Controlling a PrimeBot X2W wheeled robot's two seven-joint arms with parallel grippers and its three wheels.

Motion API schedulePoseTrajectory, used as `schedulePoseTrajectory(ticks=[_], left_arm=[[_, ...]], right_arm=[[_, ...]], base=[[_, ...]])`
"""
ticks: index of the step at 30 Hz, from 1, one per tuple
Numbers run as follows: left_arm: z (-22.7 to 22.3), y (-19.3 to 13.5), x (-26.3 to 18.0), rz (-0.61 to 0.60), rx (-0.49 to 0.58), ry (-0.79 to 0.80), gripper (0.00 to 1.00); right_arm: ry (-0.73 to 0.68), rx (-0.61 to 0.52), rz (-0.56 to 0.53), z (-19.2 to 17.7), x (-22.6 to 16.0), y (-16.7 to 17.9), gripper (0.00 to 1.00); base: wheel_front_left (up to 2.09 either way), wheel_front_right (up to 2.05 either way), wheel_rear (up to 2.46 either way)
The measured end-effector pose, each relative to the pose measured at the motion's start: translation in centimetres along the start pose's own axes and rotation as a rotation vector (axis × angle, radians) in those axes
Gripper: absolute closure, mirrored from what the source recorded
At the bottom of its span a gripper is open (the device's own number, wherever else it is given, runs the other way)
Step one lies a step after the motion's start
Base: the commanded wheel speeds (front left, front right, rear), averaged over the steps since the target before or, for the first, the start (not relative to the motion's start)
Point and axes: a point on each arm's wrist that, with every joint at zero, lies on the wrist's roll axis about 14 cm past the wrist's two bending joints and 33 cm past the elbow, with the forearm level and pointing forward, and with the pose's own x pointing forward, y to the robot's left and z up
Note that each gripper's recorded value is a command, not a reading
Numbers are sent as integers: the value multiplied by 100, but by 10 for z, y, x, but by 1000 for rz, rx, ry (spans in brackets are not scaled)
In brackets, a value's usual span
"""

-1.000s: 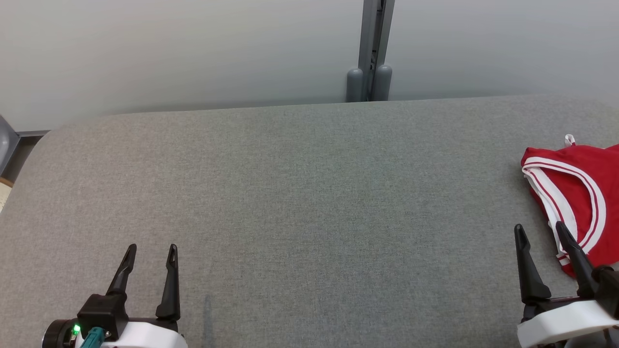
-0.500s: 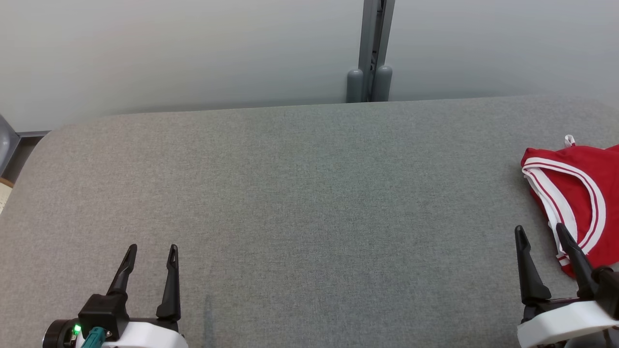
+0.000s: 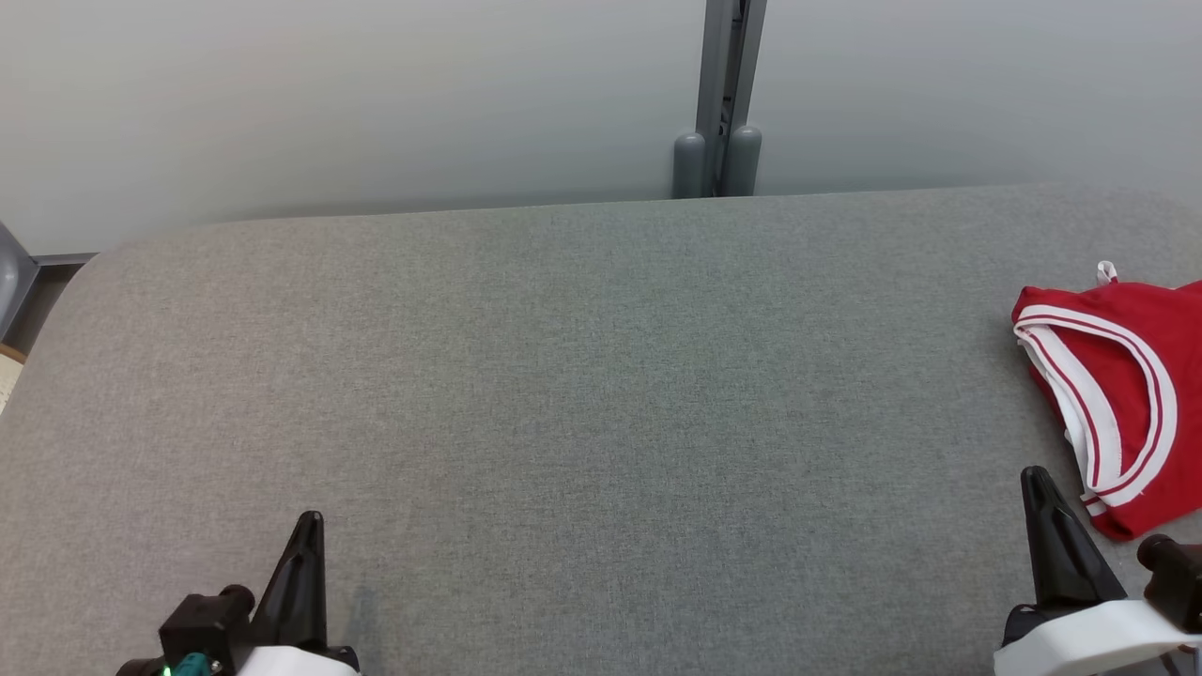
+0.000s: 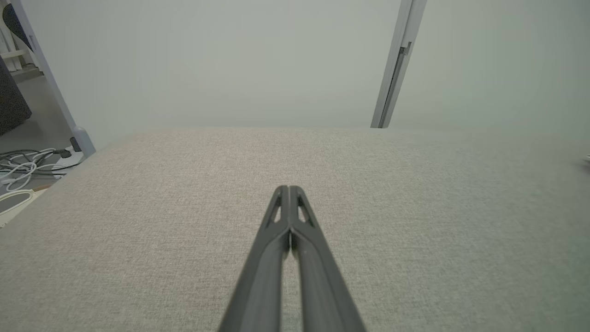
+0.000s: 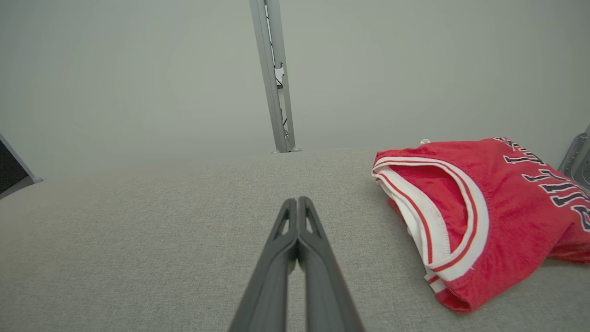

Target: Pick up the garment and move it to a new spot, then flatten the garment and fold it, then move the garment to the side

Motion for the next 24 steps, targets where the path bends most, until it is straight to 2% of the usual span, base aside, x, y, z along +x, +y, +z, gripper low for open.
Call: schedulePoseTrajectory(ticks=[24], left_arm=[[0,15,9,72,-436,61,100]], right_arm=[[10,429,-23,-4,8,-3,100]], base=[[0,0,0]])
